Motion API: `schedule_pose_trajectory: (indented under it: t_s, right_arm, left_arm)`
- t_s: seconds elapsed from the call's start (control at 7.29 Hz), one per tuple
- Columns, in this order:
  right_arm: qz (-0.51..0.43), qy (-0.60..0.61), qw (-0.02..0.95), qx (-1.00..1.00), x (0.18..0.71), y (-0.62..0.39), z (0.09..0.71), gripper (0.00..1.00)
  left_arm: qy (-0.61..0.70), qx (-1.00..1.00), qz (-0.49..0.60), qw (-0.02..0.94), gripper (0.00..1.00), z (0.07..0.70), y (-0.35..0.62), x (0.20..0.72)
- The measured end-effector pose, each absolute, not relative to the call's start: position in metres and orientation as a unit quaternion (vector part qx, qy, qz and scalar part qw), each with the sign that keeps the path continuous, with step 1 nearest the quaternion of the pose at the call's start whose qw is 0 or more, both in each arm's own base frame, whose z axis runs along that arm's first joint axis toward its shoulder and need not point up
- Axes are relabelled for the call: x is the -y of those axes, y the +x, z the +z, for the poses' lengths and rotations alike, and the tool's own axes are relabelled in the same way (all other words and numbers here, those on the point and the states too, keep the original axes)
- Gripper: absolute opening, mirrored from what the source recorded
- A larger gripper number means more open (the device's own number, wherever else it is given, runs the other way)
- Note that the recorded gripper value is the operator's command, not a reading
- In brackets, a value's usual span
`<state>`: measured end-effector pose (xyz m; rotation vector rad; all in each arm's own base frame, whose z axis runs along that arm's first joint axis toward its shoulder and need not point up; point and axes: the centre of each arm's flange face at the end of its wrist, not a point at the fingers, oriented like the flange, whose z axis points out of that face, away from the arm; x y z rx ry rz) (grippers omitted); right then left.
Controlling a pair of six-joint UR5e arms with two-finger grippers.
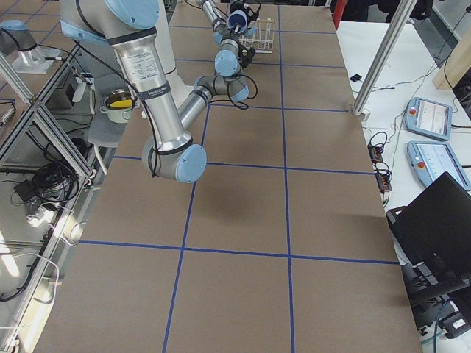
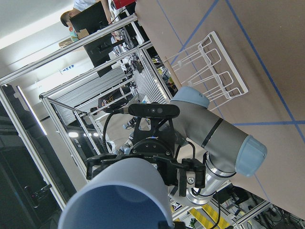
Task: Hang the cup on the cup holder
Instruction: 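Close the left gripper on the cup's base held out by the right gripper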
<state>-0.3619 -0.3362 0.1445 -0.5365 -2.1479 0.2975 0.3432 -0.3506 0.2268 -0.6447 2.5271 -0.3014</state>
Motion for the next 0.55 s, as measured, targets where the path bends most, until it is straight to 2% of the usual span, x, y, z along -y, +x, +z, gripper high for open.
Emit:
schedule_pose_trajectory:
  t_s: [0.14, 0.27, 0.41, 0.55]
  right_arm:
    - [0.119, -0.217, 0.438, 0.864, 0.3353, -0.3629, 0.1446, 0.00]
    - [0.119, -0.218, 0.438, 0.864, 0.3345, -0.3638, 0.1446, 0.00]
    - [0.120, -0.218, 0.438, 0.864, 0.3343, -0.3642, 0.1446, 0.99]
    - [0.123, -0.215, 0.437, 0.865, 0.3351, -0.3641, 0.1449, 1.00]
  left_arm:
    - [-0.238, -0.931, -0.110, 0.254, 0.86, 0.2257, 0.3436, 0.3501]
    - [-0.238, -0.931, -0.110, 0.252, 0.14, 0.2243, 0.3437, 0.3501]
    - [-0.240, -0.932, -0.117, 0.244, 0.00, 0.2229, 0.3444, 0.3498]
    - [-0.245, -0.932, -0.126, 0.234, 0.00, 0.2222, 0.3470, 0.3482]
